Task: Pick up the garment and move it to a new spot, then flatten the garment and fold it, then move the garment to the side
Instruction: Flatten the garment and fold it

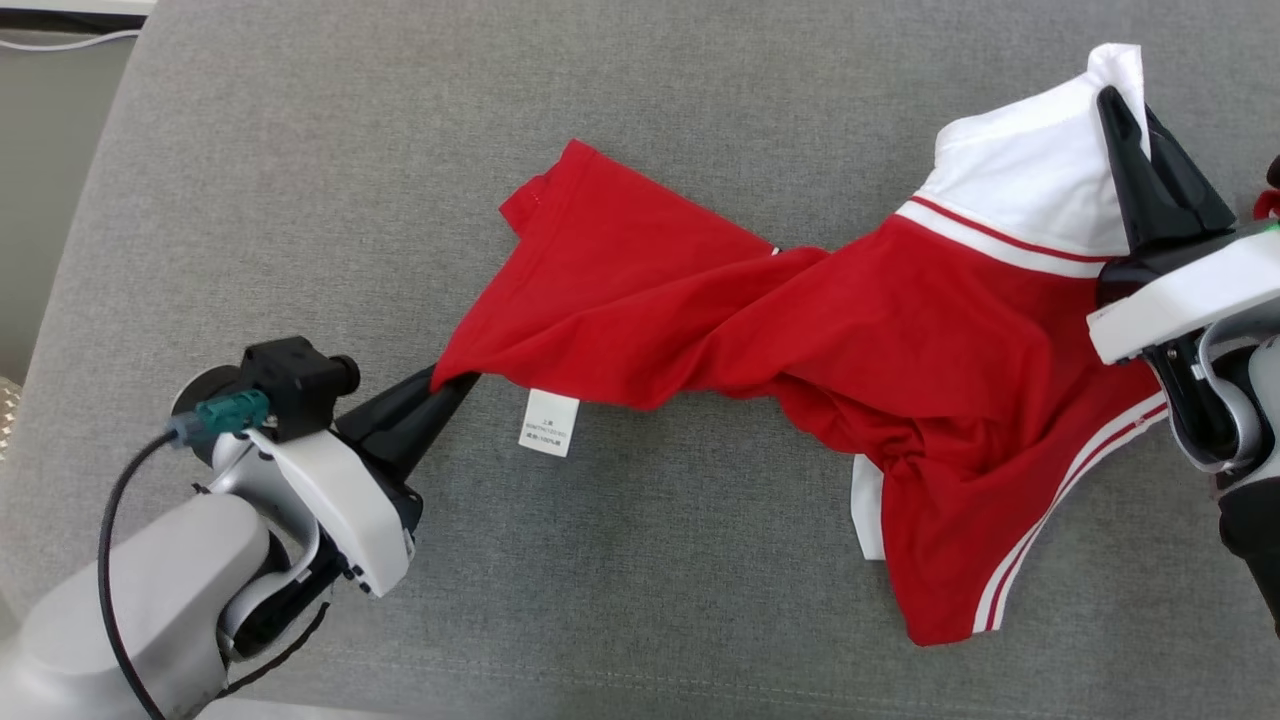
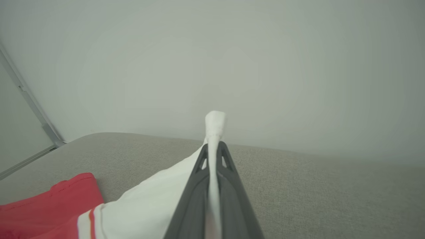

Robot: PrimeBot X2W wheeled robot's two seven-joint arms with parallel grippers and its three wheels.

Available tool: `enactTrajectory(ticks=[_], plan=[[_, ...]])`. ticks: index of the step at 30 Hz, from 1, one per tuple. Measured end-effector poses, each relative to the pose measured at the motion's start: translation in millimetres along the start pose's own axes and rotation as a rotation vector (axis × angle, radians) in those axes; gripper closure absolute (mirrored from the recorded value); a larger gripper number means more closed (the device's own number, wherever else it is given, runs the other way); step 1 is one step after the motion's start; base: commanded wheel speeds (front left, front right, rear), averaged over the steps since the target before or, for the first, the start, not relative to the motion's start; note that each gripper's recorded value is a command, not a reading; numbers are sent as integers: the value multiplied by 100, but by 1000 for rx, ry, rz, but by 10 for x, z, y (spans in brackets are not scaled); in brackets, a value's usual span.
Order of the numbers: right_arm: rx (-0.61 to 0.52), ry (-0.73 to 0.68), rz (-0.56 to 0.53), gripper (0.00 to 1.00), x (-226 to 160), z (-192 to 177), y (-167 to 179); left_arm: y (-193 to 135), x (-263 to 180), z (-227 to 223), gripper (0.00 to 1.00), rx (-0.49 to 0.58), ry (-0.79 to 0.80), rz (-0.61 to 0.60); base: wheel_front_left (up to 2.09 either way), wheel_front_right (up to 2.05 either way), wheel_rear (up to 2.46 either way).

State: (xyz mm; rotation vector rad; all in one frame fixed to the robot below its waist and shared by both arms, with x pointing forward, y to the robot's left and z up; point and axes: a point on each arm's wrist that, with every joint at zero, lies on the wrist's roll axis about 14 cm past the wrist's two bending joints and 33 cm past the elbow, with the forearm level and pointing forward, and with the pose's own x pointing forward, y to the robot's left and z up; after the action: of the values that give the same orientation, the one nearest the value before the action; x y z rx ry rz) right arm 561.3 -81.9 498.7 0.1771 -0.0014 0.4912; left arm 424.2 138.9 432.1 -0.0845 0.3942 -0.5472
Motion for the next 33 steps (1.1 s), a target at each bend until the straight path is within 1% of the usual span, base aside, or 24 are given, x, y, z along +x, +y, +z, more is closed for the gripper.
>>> enactTrajectory(ticks=[2,4,6,8,10,11,13,16,19,21,22,23,24,25,27,29,30,31,33], plan=[[4,9,-3,100,37,56,-7,-5,38,63,100,-48,20,-22,0,0,0],[13,10,2,100,161,134,19,12,126,175,100,-133,34,-52,0,0,0],[-11,9,11,100,360,273,23,120,263,335,100,-152,70,-63,0,0,0],[-28,-37,2,100,612,559,-32,284,427,601,100,-196,77,-56,0,0,0],[-37,-120,-21,100,842,946,-108,396,591,909,100,-237,73,-65,0,0,0],[-51,-173,-32,100,935,1154,-140,474,671,1102,100,-245,45,-62,0,0,0],[-84,-283,-65,100,1062,1555,-237,683,809,1539,100,-238,-41,-33,0,0,0],[-150,-431,-116,100,1102,2057,-361,913,938,2134,100,-220,-204,18,0,0,0],[-237,-535,-127,100,1085,2529,-325,922,983,2598,100,-157,-330,25,0,0,0],[-286,-625,-101,100,1027,2817,-185,884,983,2805,100,-105,-390,17,0,0,0],[-306,-654,-79,100,1012,2881,-100,859,976,2869,100,-90,-416,6,0,0,0],[-325,-659,-51,100,1023,2856,-11,825,973,2898,100,-84,-442,-9,0,0,0],[-343,-641,-21,100,1043,2738,73,781,973,2876,100,-74,-453,-25,0,0,0],[-343,-599,7,100,1061,2513,131,742,967,2818,100,-76,-470,-37,0,0,0],[-305,-480,59,100,1045,1863,202,625,954,2522,100,-107,-463,-73,0,0,0],[-227,-347,82,100,867,1163,200,581,920,1957,100,-153,-396,-67,0,0,0],[-162,-295,82,100,726,872,197,576,877,1614,100,-188,-344,-53,0,0,0],[-103,-257,80,100,572,647,209,570,813,1269,100,-224,-286,-34,0,0,0],[-21,-190,67,100,270,279,223,549,644,652,100,-245,-165,3,0,0,0]])
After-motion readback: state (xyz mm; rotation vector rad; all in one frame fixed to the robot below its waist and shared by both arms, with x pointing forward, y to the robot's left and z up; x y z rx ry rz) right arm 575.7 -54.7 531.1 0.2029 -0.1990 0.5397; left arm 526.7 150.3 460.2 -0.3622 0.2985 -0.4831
